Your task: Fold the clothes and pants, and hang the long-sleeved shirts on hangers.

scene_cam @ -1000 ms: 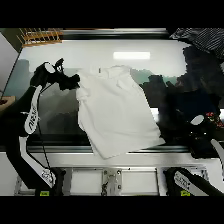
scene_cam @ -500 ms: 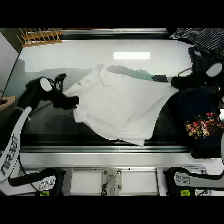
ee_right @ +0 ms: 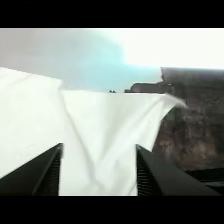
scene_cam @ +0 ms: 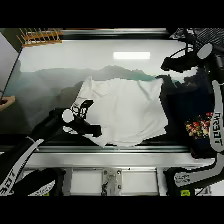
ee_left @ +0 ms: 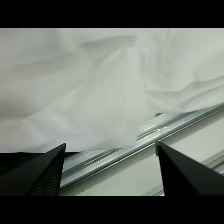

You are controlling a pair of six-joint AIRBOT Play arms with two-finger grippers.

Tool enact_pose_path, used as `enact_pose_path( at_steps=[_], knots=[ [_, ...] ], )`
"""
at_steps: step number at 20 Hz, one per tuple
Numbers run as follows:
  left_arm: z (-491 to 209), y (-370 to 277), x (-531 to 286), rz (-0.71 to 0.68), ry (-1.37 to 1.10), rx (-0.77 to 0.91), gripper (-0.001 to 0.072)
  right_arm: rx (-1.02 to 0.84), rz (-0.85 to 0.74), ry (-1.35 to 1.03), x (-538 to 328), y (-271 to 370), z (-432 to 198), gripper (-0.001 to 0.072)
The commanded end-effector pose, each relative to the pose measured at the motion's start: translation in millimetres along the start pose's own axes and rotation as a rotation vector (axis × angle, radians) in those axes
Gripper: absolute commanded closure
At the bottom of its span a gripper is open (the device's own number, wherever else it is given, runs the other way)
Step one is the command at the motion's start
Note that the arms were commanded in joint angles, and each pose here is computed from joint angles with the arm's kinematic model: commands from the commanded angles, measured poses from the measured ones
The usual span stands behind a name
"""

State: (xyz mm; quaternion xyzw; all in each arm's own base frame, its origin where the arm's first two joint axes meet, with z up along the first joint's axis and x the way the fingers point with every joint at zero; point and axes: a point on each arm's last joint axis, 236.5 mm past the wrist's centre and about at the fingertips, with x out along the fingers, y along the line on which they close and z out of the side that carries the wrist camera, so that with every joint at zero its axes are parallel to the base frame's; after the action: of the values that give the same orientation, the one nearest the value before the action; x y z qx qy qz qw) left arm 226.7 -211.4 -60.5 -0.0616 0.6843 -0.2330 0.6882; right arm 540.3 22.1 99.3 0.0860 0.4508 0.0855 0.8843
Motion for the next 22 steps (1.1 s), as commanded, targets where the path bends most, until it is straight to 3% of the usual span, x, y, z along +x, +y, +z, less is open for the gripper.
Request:
enact_pose_path(
  at_steps=[1,5,8,12,14,15,16,21,22],
  knots=[
    [13.6,-15.8,-25.9,-0.049,-0.054,-0.013,0.0109,-0.014,0.014,0.013,-27.5,8.4,-3.4,0.0300],
    [32.2,54.4,-85.7,0.037,-0.267,-0.200,0.0110,-0.029,-0.047,0.012,-77.3,-1.0,-36.4,0.0301],
    [5.8,141.4,-95.5,0.167,-0.338,-0.425,0.0110,0.019,-0.056,0.096,-88.8,-6.2,-108.2,0.0301],
    [-15.8,204.1,-80.1,0.108,-0.419,-0.742,0.0109,0.157,-0.077,0.177,-85.3,-15.5,-190.0,0.0292],
    [-11.1,206.7,-65.5,0.014,-0.421,-0.784,0.0110,0.218,-0.092,0.218,-81.4,-23.7,-222.8,0.0252],
    [-6.7,205.0,-57.9,-0.027,-0.412,-0.790,0.0110,0.254,-0.100,0.244,-78.8,-28.0,-239.8,0.0136],
    [-2.0,202.9,-50.2,-0.064,-0.402,-0.797,0.0110,0.284,-0.107,0.271,-75.8,-31.7,-255.6,0.0101],
    [-2.1,191.4,-10.6,-0.149,-0.289,-0.821,0.0112,0.463,-0.129,0.432,-56.3,-41.6,-340.4,0.0101],
    [-1.9,187.4,-4.2,-0.144,-0.272,-0.804,0.0173,0.503,-0.111,0.439,-49.7,-36.8,-351.0,0.0101]
  ],
)
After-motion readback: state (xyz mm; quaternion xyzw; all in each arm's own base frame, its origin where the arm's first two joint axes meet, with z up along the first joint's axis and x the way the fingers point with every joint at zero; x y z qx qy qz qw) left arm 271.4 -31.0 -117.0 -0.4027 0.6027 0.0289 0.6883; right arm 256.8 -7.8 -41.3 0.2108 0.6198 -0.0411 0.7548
